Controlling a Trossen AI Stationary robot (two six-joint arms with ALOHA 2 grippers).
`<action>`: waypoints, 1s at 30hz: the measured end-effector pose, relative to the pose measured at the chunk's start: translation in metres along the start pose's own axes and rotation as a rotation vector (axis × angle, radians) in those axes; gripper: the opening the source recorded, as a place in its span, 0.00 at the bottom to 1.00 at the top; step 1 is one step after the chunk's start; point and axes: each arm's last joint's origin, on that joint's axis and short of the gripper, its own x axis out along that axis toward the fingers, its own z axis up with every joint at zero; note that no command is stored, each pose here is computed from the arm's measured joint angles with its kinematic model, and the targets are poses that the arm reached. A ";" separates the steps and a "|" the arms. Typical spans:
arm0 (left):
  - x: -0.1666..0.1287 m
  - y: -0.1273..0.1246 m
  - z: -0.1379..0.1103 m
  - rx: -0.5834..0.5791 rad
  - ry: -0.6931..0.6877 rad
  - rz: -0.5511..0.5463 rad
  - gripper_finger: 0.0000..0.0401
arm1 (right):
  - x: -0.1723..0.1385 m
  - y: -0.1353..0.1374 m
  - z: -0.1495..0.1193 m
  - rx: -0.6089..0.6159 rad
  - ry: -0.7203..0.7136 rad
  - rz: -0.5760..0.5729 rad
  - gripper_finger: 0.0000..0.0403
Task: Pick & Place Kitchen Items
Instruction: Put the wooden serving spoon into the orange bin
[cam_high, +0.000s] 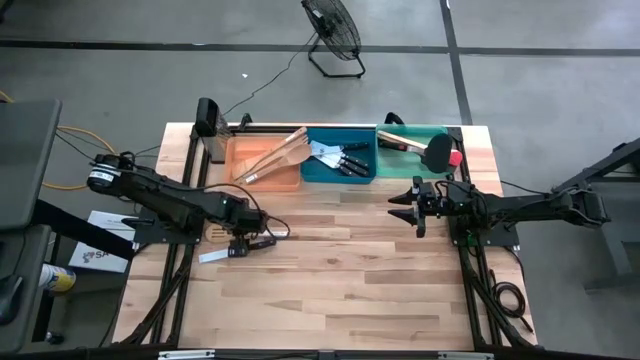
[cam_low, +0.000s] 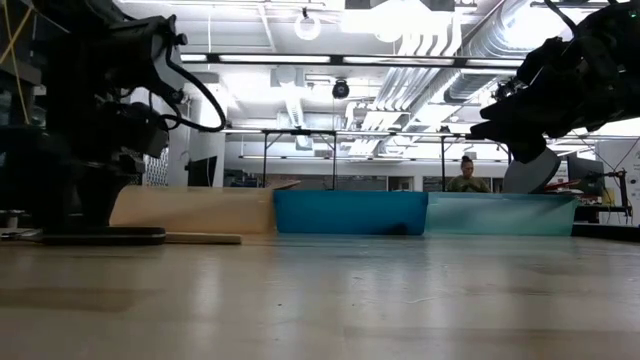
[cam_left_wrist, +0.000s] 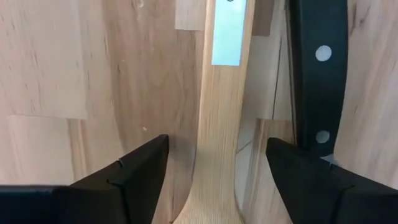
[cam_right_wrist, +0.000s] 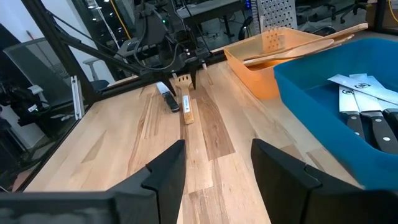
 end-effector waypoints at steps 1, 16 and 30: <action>0.001 0.002 0.000 -0.009 0.010 -0.005 0.67 | 0.000 0.000 0.000 0.000 0.000 0.000 0.43; 0.014 0.012 0.002 -0.082 0.081 0.003 0.67 | 0.000 0.000 0.000 0.000 0.001 0.000 0.43; 0.014 0.004 0.002 0.007 0.061 0.034 0.52 | 0.000 0.000 0.000 0.000 0.000 0.000 0.43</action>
